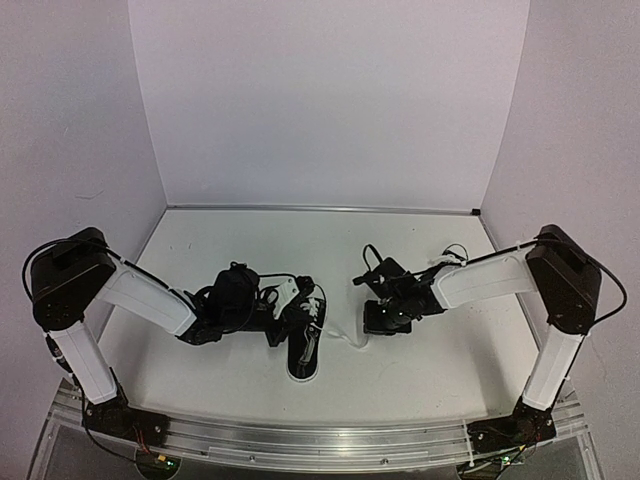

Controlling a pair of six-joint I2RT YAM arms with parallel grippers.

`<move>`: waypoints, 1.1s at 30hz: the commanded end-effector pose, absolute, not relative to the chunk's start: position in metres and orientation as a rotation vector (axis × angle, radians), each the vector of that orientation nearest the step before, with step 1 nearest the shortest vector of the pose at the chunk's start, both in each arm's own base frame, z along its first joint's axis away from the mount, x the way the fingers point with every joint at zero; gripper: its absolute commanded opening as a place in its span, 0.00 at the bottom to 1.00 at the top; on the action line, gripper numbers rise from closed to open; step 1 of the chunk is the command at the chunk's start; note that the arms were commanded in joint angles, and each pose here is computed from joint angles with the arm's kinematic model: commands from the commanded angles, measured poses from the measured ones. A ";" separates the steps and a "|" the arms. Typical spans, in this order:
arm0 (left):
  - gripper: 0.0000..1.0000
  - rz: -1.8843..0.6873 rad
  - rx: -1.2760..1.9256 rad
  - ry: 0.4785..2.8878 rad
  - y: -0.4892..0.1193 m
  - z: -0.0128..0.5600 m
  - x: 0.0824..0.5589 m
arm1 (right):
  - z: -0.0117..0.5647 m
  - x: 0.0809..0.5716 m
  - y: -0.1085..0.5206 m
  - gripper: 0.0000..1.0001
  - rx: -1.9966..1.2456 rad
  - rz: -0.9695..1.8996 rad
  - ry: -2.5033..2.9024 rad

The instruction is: Tie the shoes

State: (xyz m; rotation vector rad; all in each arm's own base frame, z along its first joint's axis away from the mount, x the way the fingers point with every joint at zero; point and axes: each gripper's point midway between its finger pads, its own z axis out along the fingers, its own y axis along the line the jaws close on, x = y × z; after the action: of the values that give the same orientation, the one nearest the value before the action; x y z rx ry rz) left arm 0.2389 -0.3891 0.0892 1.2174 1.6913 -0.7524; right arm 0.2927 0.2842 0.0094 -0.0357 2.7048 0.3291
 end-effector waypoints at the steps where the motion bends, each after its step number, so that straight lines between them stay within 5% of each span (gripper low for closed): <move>1: 0.00 -0.749 1.234 1.577 -0.397 0.105 0.238 | 0.102 0.334 0.287 0.00 -0.072 0.398 2.484; 11: 0.00 -0.751 1.221 1.422 -0.394 0.107 0.231 | 0.216 0.367 0.374 0.00 -0.339 0.767 2.231; 30: 0.00 -0.655 1.234 1.364 -0.385 0.092 0.227 | 0.206 0.326 0.528 0.00 -0.617 1.291 2.207; 32: 0.00 -0.659 1.231 1.367 -0.386 0.091 0.227 | 0.199 0.323 0.531 0.11 -0.625 1.316 2.231; 33: 0.00 -0.659 1.229 1.368 -0.386 0.091 0.227 | 0.195 0.323 0.530 0.25 -0.623 1.314 2.248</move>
State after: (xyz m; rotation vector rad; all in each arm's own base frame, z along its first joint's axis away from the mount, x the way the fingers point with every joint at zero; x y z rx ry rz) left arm 0.2316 -0.3818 0.0837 1.2363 1.4160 -0.6469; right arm 0.3239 0.5184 0.1826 -0.6018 2.2757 1.2104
